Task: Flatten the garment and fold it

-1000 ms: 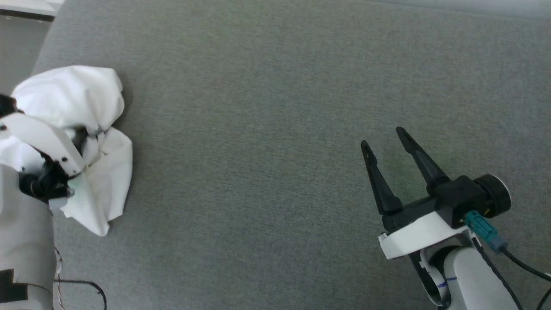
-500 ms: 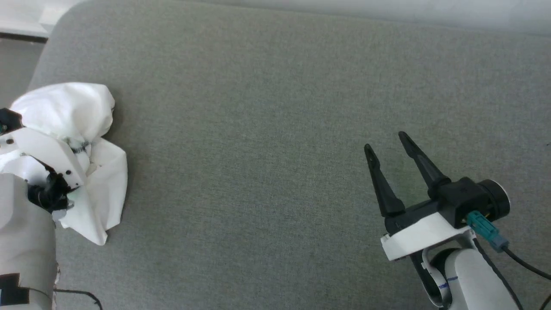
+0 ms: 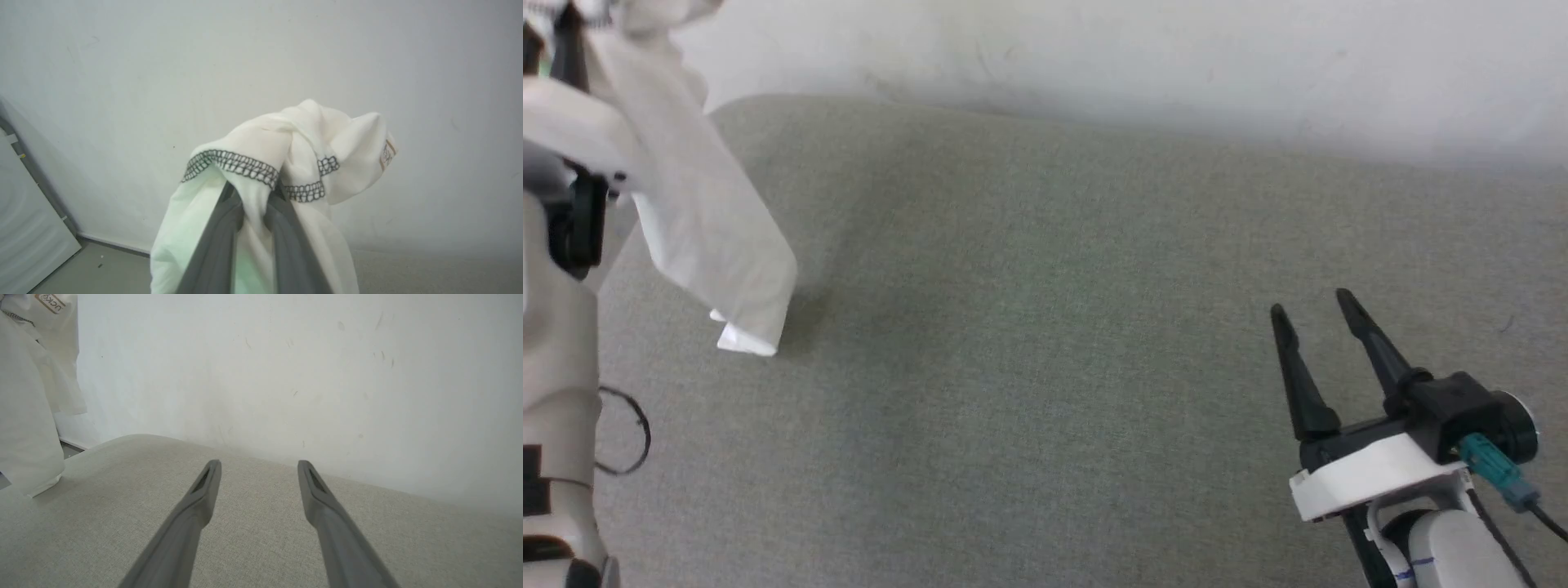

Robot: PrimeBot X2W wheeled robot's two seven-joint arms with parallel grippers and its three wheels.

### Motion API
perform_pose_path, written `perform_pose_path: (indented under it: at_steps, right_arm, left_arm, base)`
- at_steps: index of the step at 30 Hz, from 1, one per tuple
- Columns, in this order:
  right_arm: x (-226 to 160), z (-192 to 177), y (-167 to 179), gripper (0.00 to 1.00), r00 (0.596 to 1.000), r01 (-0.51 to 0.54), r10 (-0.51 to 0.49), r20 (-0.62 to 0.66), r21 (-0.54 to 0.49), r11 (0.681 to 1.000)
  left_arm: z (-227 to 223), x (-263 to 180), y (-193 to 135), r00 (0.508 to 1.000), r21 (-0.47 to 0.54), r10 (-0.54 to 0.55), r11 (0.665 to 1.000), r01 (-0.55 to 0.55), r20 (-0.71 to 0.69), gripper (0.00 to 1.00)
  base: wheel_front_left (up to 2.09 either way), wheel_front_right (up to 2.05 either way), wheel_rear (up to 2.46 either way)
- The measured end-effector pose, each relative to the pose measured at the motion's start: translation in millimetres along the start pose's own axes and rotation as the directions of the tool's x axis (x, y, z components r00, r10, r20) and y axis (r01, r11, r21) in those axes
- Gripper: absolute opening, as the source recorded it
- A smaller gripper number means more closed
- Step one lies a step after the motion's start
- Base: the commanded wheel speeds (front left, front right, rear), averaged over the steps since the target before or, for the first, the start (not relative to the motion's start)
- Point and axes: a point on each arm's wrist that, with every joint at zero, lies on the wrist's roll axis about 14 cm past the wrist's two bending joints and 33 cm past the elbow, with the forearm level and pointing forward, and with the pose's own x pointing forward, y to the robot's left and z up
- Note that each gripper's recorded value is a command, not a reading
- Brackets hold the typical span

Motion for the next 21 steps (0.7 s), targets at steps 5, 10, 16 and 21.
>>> perform_pose_path:
  at_steps: [5,10,16,21]
  right_arm:
    - [-13.5,20.0,-22.4,1.0,0.996,0.076,-0.075,0.044,-0.013,0.997]
    - [-34.1,30.5,-45.7,1.0,0.986,0.158,-0.156,0.06,-0.022,0.987]
    - [-64.0,38.3,-72.1,1.0,0.964,0.26,-0.257,0.067,-0.032,0.965]
    - [-88.9,42.0,-90.9,1.0,0.94,0.337,-0.334,0.068,-0.038,0.941]
  left_arm:
    - [66.7,3.7,-53.9,0.965,-0.008,-0.123,0.992,0.128,0.232,0.0]
    - [114.8,-9.3,-148.0,0.872,-0.037,-0.306,0.938,0.345,0.382,0.0]
    - [138.9,-59.5,-259.7,0.726,-0.1,-0.512,0.782,0.615,0.459,0.0]
    - [112.9,-90.8,-310.6,0.679,-0.181,-0.613,0.674,0.716,0.404,0.0]
  base:
    - [0.0,0.0,0.0]
    - [0.0,0.0,0.0]
    - [0.0,0.0,0.0]
    - [0.0,0.0,0.0]
